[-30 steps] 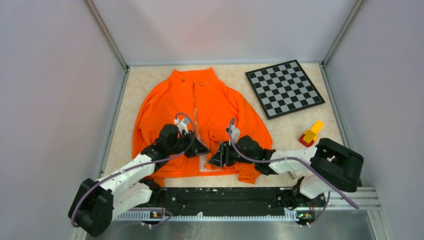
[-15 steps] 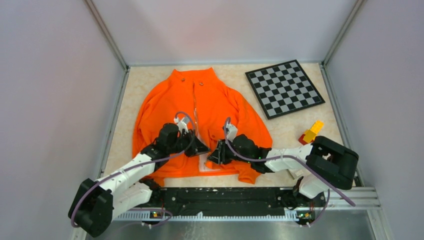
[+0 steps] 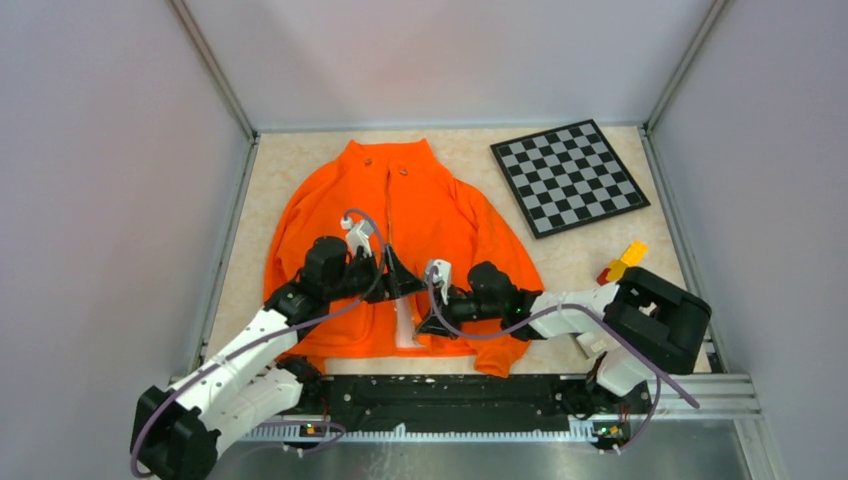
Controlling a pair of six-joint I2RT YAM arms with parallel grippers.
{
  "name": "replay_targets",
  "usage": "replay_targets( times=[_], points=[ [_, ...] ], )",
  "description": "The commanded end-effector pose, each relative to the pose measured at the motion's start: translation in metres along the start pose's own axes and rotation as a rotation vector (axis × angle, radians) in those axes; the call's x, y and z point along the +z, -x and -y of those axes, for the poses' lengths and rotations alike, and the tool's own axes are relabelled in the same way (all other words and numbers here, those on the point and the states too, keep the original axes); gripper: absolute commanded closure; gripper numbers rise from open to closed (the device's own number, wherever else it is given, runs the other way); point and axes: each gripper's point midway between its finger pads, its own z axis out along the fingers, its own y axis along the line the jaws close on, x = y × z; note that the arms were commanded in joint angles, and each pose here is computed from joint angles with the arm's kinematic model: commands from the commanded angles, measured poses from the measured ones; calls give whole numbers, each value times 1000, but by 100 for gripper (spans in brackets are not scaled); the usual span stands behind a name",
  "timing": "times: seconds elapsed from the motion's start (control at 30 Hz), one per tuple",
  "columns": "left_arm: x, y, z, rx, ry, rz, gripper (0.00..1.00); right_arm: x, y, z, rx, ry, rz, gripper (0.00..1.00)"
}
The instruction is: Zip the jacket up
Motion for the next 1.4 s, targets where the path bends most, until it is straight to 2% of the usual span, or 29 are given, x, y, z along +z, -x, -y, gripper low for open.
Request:
replay_targets(
  times=[0.0,0.03,0.2,0.43,0.53,0.63,0.67,0.73,1.07,1.13,1.23,1.37],
  points=[
    [-17,7,4,119,15,37,4,-19,22,-34,-290,326,77,100],
    [-21,7,2,126,32,46,2,-26,27,-31,-305,335,97,100],
    [-32,-3,-12,111,83,64,1,-42,41,-29,-483,420,224,100],
    [-38,-17,-24,42,150,11,11,-43,48,-25,-471,535,268,100],
    [-37,-25,-38,-1,254,-80,10,-38,47,-14,-442,541,256,100],
    [-39,-39,-65,-17,438,-248,11,-31,45,-5,-445,526,240,100],
    [-41,-42,-73,-19,495,-301,12,-30,45,-3,-450,515,241,100],
    [-41,-44,-84,-15,567,-375,20,-29,44,0,-450,496,244,100],
    [-17,-63,-107,-20,594,-622,44,-34,43,3,-496,432,252,100],
    [-18,-66,-112,-23,627,-645,44,-34,44,4,-488,428,252,100],
    [-21,-65,-122,-21,709,-651,35,-35,48,1,-488,432,266,100],
    [-13,-60,-133,-31,753,-603,34,-36,54,0,-493,425,284,100]
  ],
)
